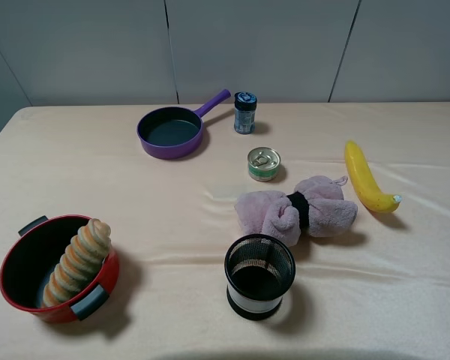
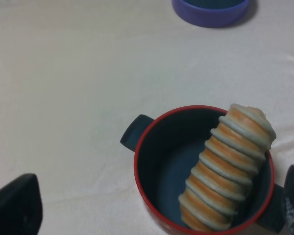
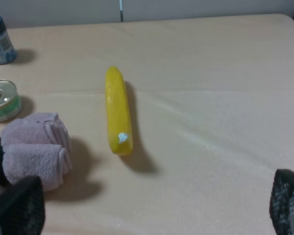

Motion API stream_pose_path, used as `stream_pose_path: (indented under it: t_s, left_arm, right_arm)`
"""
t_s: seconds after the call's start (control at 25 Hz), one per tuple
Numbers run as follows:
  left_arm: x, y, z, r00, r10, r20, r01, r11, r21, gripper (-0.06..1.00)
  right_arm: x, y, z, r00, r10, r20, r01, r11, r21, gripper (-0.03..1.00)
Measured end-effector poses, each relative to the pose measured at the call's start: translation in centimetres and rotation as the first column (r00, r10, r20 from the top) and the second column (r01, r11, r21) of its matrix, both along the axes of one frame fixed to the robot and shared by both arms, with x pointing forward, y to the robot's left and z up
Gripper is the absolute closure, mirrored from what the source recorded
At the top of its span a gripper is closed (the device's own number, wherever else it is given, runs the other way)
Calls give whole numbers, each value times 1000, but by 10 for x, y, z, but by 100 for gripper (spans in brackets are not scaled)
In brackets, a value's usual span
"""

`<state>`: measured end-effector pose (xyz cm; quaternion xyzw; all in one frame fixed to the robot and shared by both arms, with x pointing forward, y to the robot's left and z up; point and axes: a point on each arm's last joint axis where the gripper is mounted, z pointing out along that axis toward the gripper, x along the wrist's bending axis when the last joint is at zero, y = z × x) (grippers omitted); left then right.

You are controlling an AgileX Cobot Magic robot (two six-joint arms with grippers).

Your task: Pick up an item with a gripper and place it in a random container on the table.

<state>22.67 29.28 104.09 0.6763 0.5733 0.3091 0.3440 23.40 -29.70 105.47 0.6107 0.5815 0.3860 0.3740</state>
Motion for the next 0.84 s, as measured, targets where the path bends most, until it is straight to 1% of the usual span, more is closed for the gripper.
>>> stream_pose_path:
  t_s: [0.84]
  left_arm:
    - [0, 0, 0, 1000, 0, 0, 0, 1000, 0, -5]
  right_arm:
    - [0, 0, 0, 1000, 0, 0, 0, 1000, 0, 27]
